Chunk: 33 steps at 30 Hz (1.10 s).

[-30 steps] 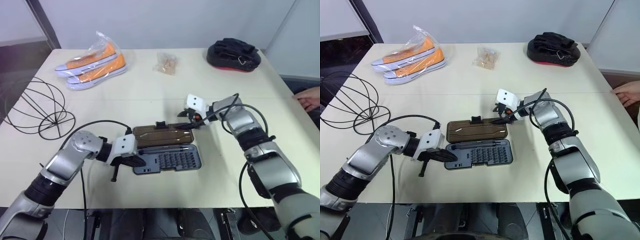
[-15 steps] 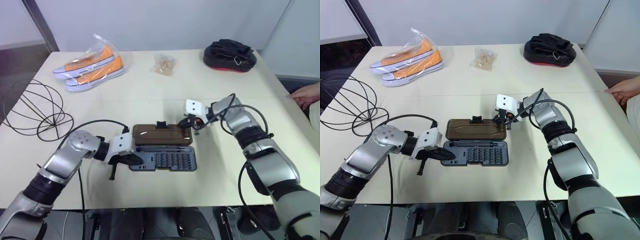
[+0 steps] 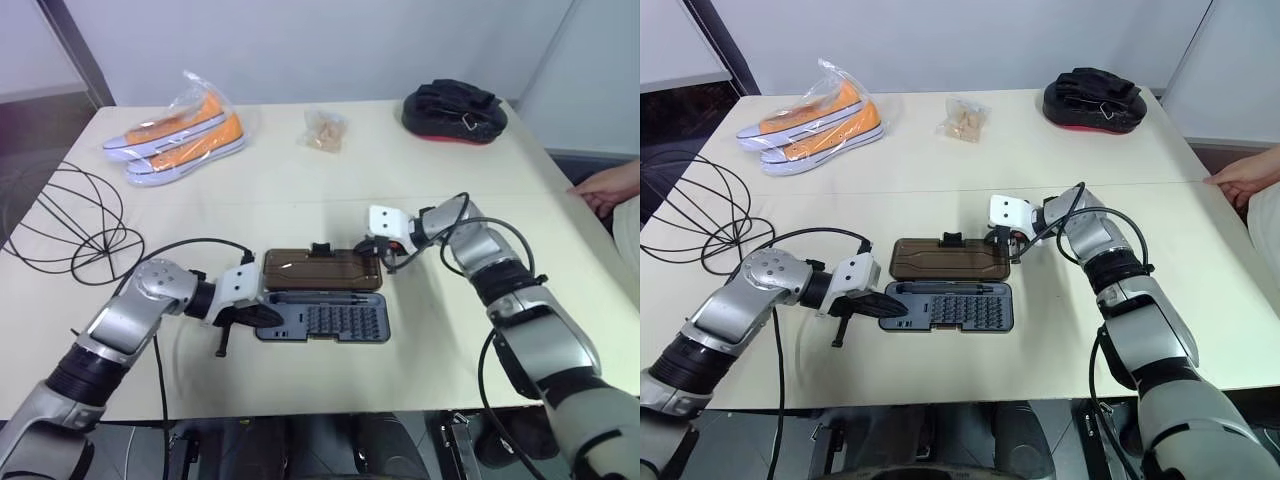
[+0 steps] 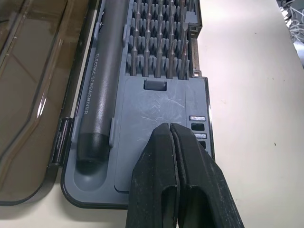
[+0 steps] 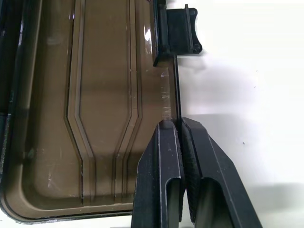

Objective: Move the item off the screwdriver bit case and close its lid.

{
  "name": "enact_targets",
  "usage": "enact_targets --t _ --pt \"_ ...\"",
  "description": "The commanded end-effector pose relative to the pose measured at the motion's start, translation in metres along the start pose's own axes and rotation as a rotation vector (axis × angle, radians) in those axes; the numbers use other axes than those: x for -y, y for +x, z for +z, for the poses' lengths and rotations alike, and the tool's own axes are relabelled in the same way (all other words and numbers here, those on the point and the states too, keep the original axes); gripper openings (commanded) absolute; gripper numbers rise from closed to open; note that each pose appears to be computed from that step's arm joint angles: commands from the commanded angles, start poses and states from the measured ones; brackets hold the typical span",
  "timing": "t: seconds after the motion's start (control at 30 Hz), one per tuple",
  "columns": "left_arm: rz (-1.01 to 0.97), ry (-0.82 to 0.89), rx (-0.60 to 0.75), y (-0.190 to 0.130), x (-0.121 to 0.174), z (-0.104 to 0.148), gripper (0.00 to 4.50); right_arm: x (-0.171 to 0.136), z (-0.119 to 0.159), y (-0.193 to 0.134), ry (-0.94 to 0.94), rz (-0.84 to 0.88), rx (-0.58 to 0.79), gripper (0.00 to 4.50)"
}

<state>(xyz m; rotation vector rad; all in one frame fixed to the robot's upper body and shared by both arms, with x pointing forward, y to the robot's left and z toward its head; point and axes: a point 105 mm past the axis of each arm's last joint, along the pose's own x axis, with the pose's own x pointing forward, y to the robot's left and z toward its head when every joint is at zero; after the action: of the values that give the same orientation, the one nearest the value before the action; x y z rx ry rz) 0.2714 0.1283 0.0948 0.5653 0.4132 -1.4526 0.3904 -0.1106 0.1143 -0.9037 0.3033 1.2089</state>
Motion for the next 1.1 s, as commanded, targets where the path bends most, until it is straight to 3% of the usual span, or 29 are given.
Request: enact_targets --t 0.03,0.3,0.7,0.8,1.0,1.1 --pt "-0.003 -0.059 -0.069 0.003 0.004 -0.021 0.00 0.015 0.011 -0.024 -0.043 -0.162 -0.010 0.04" --pt "-0.001 -0.074 -0.057 0.004 0.004 -0.023 0.00 -0.016 0.031 -0.048 -0.075 -0.288 -0.022 0.04" --pt "0.001 -0.108 -0.032 0.006 0.006 -0.020 0.00 -0.020 0.050 -0.056 -0.125 -0.448 -0.010 0.04" --pt "-0.010 -0.177 0.047 0.002 0.009 -0.006 0.89 -0.020 0.050 -0.057 -0.152 -0.461 -0.010 0.00" --pt "0.024 -0.219 0.141 -0.013 0.007 0.017 3.85 -0.020 0.050 -0.058 -0.186 -0.462 0.006 0.00" --pt "0.048 -0.274 0.233 -0.033 0.000 0.037 3.85 -0.022 0.049 -0.058 -0.202 -0.452 0.007 0.00"
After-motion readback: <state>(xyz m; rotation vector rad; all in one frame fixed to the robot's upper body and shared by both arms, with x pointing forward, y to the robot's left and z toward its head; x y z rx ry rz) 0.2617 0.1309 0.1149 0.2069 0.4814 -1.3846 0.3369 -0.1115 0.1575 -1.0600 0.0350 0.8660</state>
